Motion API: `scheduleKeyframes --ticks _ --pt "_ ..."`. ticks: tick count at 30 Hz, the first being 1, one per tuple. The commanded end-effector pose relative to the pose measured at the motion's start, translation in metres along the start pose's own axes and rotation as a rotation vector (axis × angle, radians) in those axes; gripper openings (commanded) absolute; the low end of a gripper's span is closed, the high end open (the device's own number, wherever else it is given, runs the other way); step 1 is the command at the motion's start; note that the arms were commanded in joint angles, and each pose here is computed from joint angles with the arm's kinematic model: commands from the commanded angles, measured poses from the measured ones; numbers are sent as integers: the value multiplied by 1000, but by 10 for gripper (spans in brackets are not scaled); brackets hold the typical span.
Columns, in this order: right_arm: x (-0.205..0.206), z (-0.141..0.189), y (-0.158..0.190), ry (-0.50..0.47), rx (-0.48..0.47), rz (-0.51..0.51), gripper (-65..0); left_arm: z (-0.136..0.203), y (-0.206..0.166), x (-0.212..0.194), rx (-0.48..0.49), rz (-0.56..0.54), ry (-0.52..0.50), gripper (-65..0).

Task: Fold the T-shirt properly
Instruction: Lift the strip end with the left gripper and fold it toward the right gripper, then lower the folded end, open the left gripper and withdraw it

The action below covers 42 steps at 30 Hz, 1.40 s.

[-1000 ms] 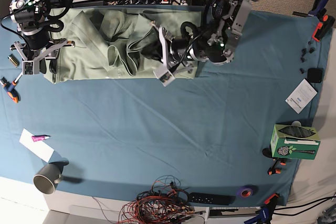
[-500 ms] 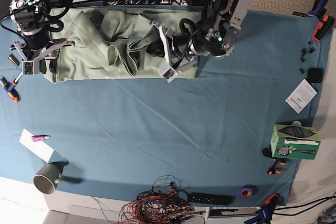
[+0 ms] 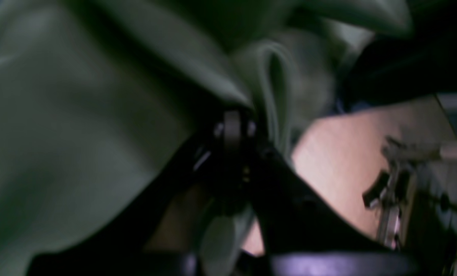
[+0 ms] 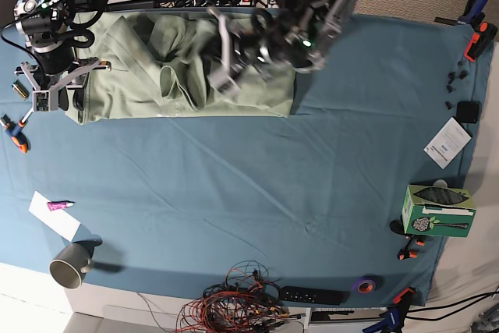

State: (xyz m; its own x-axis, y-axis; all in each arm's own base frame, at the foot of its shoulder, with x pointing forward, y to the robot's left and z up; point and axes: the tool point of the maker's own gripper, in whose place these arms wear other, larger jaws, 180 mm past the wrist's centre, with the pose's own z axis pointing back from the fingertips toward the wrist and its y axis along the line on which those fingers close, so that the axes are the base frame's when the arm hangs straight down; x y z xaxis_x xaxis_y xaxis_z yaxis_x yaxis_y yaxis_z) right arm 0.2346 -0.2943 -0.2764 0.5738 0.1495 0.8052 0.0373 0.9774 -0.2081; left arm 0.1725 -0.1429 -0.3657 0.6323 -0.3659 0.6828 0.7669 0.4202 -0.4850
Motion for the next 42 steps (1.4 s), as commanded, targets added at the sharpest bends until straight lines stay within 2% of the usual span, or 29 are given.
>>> scheduleKeyframes --ticks 1,7,11,15,19,21,25,31,35,40,42 --pt "14 3 -3 -54 -5 11 -453 -4 -18 16 -51 -27 -44 -650" --pt "14 3 -2 -53 -5 11 -453 -21 -78 21 -213 -153 -37 -650" --pt "14 3 -3 -53 -5 11 -453 -21 -83 21 -230 -188 -33 -650" --pt "14 3 -3 -54 -5 11 -453 -22 -68 19 -168 -205 -16 -650" --pt "14 3 -3 -54 -5 11 -453 -18 -25 23 40 -156 0 -650" --pt "14 3 -3 -54 -5 11 -453 -14 -8 27 103 -151 -3 -650" --pt "14 3 -3 -54 -5 11 -453 -6 11 31 157 -118 -17 -650" --pt "14 3 -2 -54 -5 11 -453 -3 17 33 172 -99 -28 -650" --pt "14 3 -2 -54 -5 11 -453 -4 16 48 177 -86 -104 -650" --pt "14 3 -2 -53 -5 11 -453 0 31 81 318 -90 -224 -650" --pt "14 3 -2 -51 -5 11 -453 0 29 88 318 -89 -243 -650"
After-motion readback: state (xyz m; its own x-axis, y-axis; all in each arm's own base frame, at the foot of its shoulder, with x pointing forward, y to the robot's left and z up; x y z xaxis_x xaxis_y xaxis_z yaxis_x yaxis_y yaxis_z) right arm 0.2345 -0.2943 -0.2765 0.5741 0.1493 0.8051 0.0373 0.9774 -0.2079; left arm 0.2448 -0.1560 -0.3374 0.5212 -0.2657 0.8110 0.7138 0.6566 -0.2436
